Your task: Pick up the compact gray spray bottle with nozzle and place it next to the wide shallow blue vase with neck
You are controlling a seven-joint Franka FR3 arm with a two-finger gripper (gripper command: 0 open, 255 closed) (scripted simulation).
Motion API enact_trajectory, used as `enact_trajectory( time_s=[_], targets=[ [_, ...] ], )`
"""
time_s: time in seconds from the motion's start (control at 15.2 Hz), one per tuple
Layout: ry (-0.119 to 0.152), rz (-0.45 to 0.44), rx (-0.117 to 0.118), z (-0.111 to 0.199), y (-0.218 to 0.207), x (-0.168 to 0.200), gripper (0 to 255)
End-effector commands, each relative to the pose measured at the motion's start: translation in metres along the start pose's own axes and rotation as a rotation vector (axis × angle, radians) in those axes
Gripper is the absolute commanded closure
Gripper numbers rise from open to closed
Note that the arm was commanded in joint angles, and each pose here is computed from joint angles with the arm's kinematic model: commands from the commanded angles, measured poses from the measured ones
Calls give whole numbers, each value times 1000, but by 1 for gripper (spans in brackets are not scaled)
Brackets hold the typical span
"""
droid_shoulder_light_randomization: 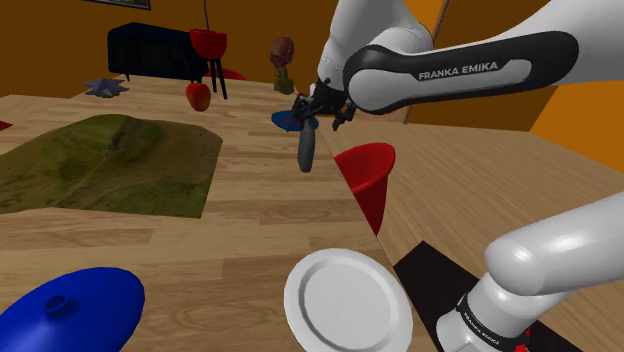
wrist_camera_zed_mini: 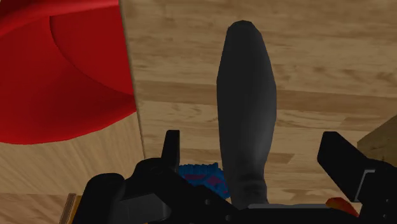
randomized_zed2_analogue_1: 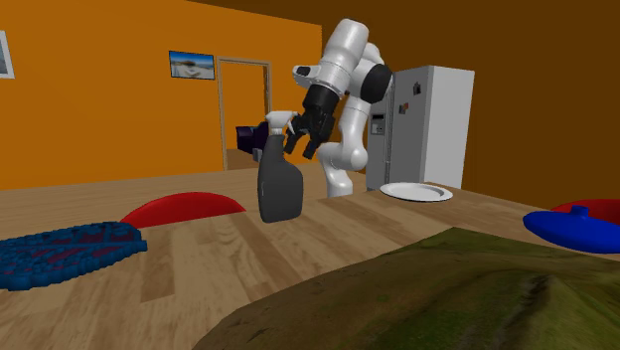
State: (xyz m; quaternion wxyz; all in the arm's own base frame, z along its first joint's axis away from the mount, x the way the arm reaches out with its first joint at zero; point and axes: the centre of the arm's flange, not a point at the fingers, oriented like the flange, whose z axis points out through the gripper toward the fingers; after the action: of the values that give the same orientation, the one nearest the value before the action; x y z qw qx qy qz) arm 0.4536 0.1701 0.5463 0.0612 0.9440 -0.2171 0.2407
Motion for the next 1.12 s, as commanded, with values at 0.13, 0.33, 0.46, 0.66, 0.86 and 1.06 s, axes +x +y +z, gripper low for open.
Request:
enact_trajectory(
  time_s=[0.13, 0.33, 0.46, 0.66, 0.86, 1.06],
  targets=[
    [39, 54, -17, 17, -14, 8, 0],
    [39, 54, -17, 32, -14, 9, 0],
    [39, 54, -17, 46, -13, 9, 0],
    [39, 54, -17, 46, -13, 9, 0],
    [39, 54, -17, 46, -13, 9, 0],
    [39, 54, -17, 46, -13, 9, 255]
  ],
)
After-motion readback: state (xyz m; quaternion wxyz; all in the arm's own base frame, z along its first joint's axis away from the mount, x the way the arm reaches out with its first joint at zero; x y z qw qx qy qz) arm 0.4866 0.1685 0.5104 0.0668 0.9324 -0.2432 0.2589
